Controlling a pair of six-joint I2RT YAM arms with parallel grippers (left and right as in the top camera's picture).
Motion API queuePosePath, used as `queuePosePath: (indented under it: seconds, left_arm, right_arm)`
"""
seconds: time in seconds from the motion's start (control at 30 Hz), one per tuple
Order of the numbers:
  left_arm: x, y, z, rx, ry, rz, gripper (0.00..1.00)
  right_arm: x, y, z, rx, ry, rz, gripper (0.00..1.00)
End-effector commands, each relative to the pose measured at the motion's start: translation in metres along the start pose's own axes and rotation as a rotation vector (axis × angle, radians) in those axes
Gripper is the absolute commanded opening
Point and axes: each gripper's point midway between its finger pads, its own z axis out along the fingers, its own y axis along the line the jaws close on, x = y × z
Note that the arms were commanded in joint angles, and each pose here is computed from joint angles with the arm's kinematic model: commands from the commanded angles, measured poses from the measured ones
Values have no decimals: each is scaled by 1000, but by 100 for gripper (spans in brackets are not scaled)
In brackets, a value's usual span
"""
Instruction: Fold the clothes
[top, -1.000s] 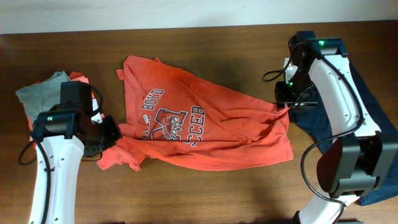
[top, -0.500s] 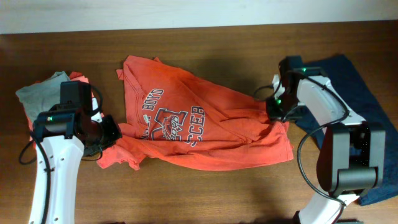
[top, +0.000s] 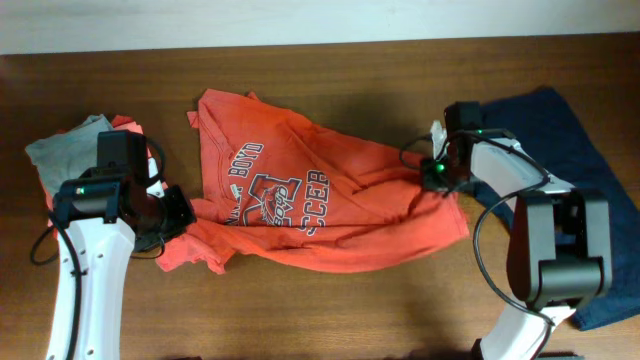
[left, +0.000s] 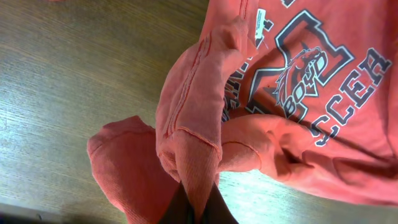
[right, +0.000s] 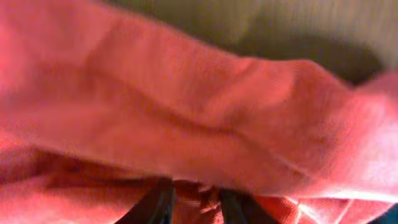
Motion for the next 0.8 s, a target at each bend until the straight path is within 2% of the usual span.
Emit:
queuePosePath:
  seconds: [0.0, 0.13, 0.2, 0.3, 0.33, 0.37, 0.4, 0.43, 0.63, 0.77]
  left_arm:
    - [-1, 3, -3, -9, -9, 12, 1]
    - [-1, 2, -3, -8, -11, 12, 1]
    - [-1, 2, -3, -8, -11, 12, 1]
    - [-1, 2, -3, -8, -11, 12, 1]
    - [-1, 2, -3, -8, -11, 12, 1]
    - [-1, 2, -3, -8, -11, 12, 1]
    - [-1, 2, -3, -8, -11, 12, 1]
    - [-1, 2, -3, -8, -11, 12, 1]
    - [-3, 2, -3, -7, -16, 13, 1]
    - [-3, 2, -3, -6, -19, 13, 1]
  right_arm:
    - [13, -8, 64, 0, 48, 1, 39]
    - [-23, -11, 77, 2, -100, -9, 54]
    - [-46, -13, 75, 11, -190, 7, 66]
    - [-85, -12, 62, 3, -330, 13, 67]
    - [-91, -12, 58, 3, -346, 13, 71]
    - [-97, -12, 54, 3, -355, 16, 80]
    - [-100, -13, 52, 4, -353, 17, 95]
    - [-102, -14, 48, 7, -339, 18, 99]
    - [-107, -29, -1, 24, -237, 71, 99]
    - [-107, -41, -65, 37, -209, 125, 99]
